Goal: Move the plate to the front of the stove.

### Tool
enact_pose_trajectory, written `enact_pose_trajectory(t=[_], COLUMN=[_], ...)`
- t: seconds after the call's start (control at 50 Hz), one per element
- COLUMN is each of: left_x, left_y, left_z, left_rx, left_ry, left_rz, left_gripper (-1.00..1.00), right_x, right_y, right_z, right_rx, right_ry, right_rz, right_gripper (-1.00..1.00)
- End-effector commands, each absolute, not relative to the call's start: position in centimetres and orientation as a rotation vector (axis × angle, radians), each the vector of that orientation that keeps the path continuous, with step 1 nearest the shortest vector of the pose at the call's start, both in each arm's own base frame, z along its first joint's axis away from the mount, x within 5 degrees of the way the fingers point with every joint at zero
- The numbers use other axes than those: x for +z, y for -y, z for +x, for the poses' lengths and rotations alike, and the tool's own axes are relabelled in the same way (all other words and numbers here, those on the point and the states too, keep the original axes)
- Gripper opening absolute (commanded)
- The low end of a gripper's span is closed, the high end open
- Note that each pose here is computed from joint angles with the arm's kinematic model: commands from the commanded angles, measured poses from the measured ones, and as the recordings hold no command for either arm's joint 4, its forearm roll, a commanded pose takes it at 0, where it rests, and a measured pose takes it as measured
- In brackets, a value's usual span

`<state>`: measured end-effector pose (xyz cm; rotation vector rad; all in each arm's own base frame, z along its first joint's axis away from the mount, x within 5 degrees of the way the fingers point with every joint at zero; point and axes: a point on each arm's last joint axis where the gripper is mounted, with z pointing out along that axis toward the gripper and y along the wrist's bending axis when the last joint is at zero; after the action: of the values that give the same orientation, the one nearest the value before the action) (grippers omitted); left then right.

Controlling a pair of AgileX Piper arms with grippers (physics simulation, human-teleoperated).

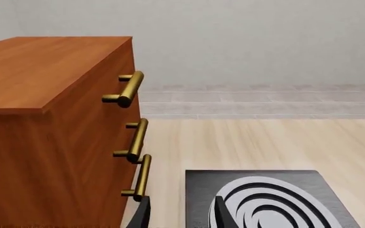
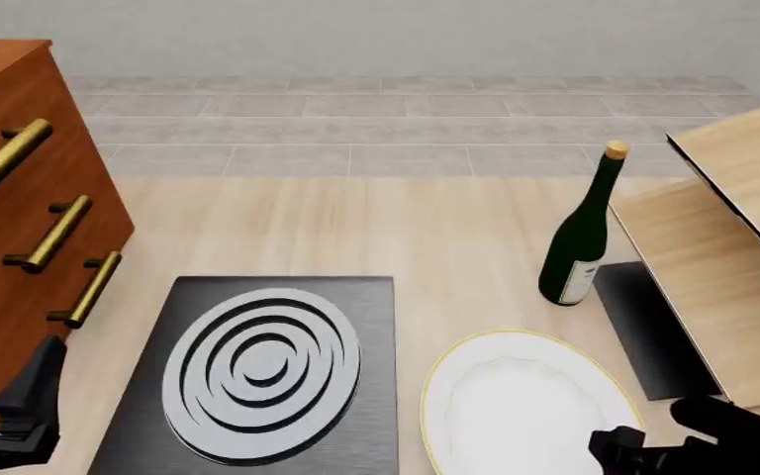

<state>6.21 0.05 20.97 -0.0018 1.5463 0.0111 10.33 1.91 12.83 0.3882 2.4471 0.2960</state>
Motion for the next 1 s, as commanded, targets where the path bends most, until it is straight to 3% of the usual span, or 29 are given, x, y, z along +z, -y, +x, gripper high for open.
enact_pose_trajectory(t=[0.02,0.5,0.52,1.0], left_x=[20.9,20.8,20.8,20.8], left_y=[0.0,-0.1,-0.1,-0.1], left_z=[6.1,6.0,6.0,6.2], left_rx=[0.008,0.009,0.009,0.007], left_ry=[-1.549,-1.554,-1.554,-1.557], left_rz=[-0.003,-0.016,-0.017,-0.016], left_gripper=[1.00,1.00,1.00,1.00], right_x=[12.5,11.4,11.8,15.0], right_y=[-2.1,-3.0,-2.6,-1.9], right_z=[10.7,11.6,11.3,8.3], right_rx=[0.303,0.334,0.319,0.370], right_ry=[-2.456,-2.481,-2.467,-2.304], right_rz=[0.393,0.360,0.362,0.321], right_gripper=[1.00,1.00,-1.00,-1.00])
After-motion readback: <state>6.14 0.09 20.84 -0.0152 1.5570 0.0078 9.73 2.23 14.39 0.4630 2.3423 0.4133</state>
